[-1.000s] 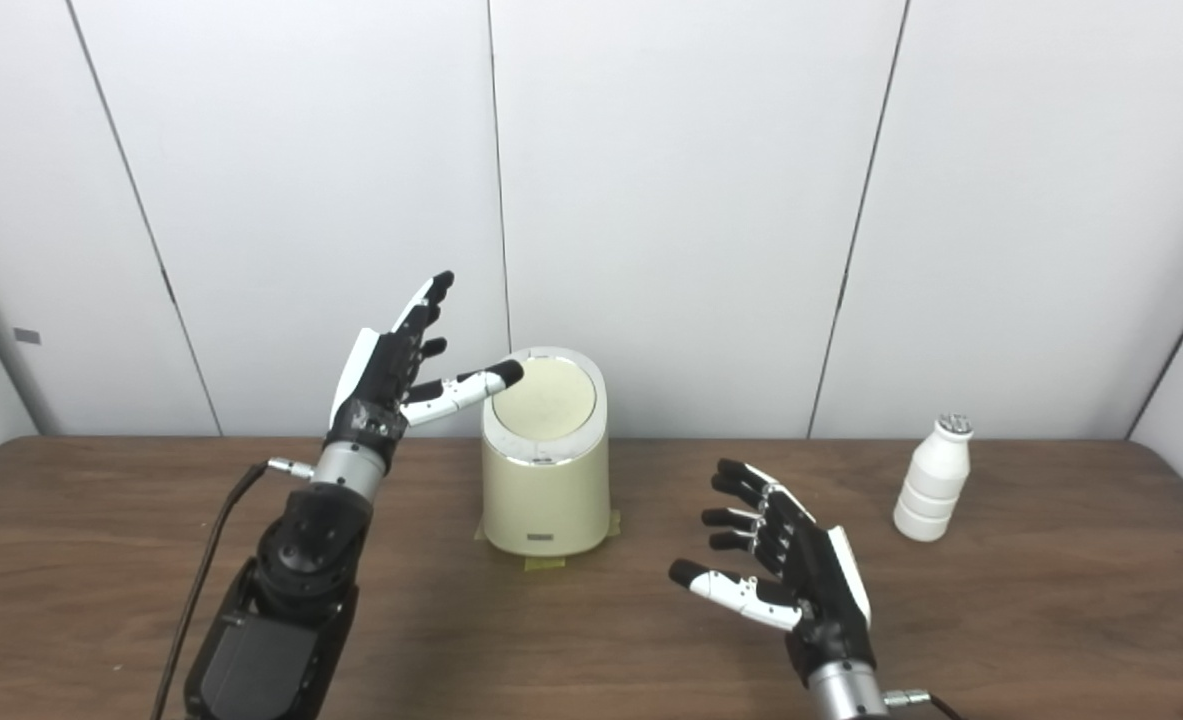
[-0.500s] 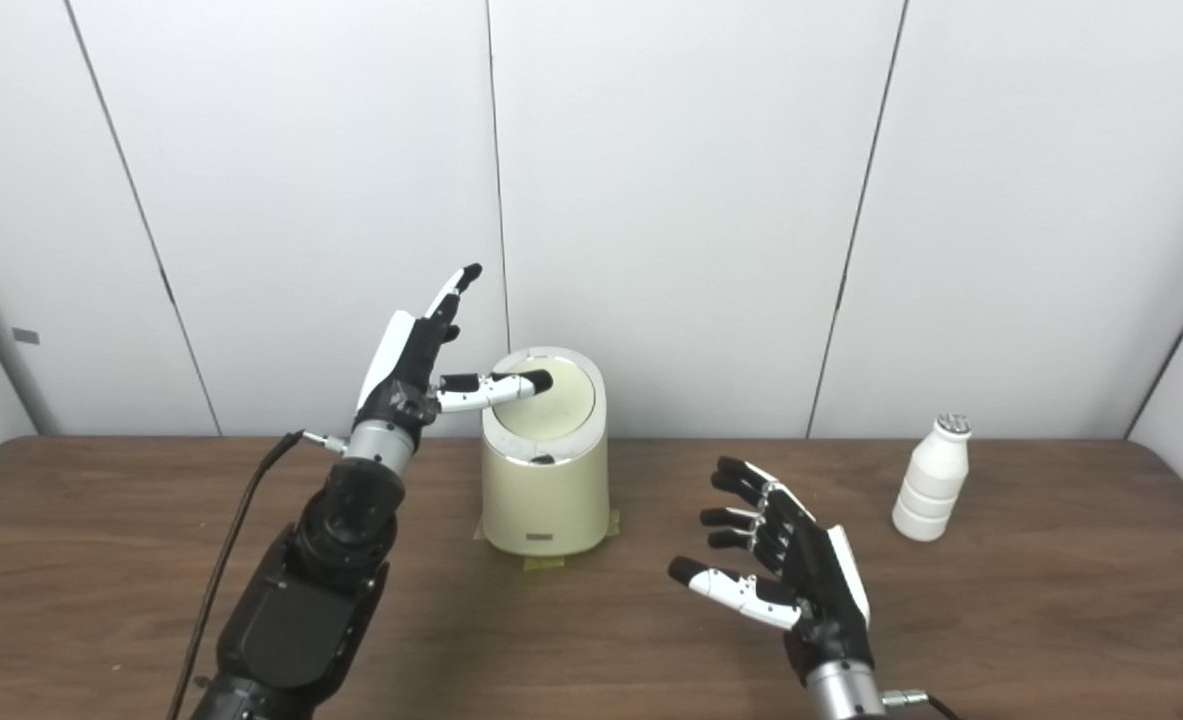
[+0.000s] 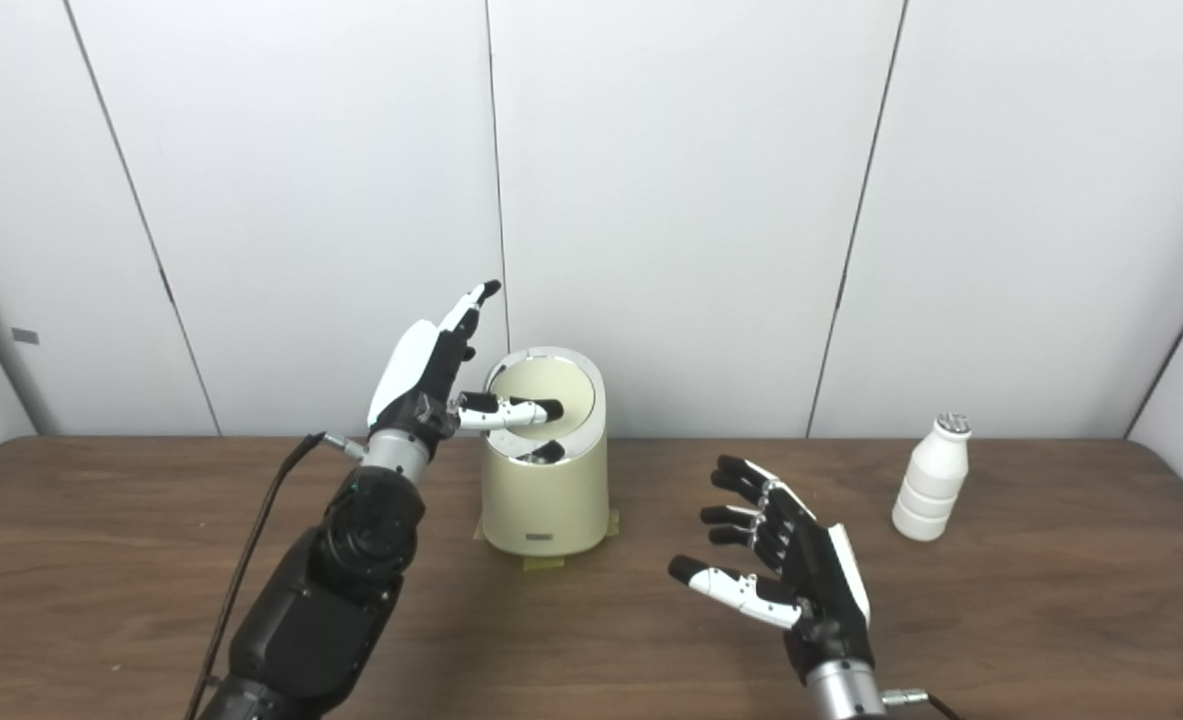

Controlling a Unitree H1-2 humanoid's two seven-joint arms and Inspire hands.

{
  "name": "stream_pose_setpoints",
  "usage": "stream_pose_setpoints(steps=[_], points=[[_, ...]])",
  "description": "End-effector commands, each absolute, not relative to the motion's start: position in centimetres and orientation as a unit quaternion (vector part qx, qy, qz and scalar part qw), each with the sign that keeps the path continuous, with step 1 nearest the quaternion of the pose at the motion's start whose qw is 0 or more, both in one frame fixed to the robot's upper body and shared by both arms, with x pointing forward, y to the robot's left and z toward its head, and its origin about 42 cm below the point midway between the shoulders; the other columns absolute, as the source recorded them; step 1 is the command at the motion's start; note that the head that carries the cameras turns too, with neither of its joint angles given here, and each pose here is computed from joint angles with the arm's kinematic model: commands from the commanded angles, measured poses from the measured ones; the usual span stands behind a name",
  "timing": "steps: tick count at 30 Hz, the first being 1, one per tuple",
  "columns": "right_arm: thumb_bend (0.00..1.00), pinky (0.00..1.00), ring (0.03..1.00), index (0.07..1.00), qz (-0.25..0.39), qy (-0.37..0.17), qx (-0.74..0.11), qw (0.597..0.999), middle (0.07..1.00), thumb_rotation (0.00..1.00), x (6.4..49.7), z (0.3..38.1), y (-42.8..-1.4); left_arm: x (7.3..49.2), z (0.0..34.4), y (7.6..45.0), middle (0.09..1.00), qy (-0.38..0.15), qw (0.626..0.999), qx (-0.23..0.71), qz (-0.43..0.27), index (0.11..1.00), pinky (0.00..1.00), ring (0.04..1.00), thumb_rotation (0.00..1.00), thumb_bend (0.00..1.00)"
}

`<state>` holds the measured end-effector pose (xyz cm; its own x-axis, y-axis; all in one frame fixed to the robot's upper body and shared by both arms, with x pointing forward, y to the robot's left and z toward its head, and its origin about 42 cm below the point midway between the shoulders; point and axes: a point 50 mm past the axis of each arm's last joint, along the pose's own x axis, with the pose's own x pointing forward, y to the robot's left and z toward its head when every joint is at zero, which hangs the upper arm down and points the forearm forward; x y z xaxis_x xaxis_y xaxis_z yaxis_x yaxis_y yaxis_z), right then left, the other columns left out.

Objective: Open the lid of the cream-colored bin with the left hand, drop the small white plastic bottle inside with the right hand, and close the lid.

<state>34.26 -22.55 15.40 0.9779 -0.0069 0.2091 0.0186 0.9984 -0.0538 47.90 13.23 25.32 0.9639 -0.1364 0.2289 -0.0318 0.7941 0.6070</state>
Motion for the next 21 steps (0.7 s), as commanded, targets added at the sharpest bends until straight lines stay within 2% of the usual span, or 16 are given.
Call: stream_pose_setpoints(steps=[1,16,21], points=[[0.83,0.62,0.67,0.775,-0.004,-0.16,-0.027,0.987,0.792,0.18,35.0,17.5,-22.4,48.8,28.6,12.7,1.0,-0.18,0.927,0.328,-0.011,1.0,0.8,1.0,0.19,0.91],[0.84,0.62,0.663,0.776,-0.004,-0.165,-0.024,0.986,0.789,0.17,34.8,17.9,-22.0,49.8,27.7,13.0,1.0,-0.159,0.929,0.333,-0.003,1.0,0.8,1.0,0.21,0.89],[0.84,0.59,0.64,0.772,-0.004,-0.165,-0.017,0.986,0.783,0.15,34.8,17.9,-21.9,50.0,27.6,13.2,1.0,-0.156,0.93,0.333,-0.002,1.0,0.79,1.0,0.21,0.88]])
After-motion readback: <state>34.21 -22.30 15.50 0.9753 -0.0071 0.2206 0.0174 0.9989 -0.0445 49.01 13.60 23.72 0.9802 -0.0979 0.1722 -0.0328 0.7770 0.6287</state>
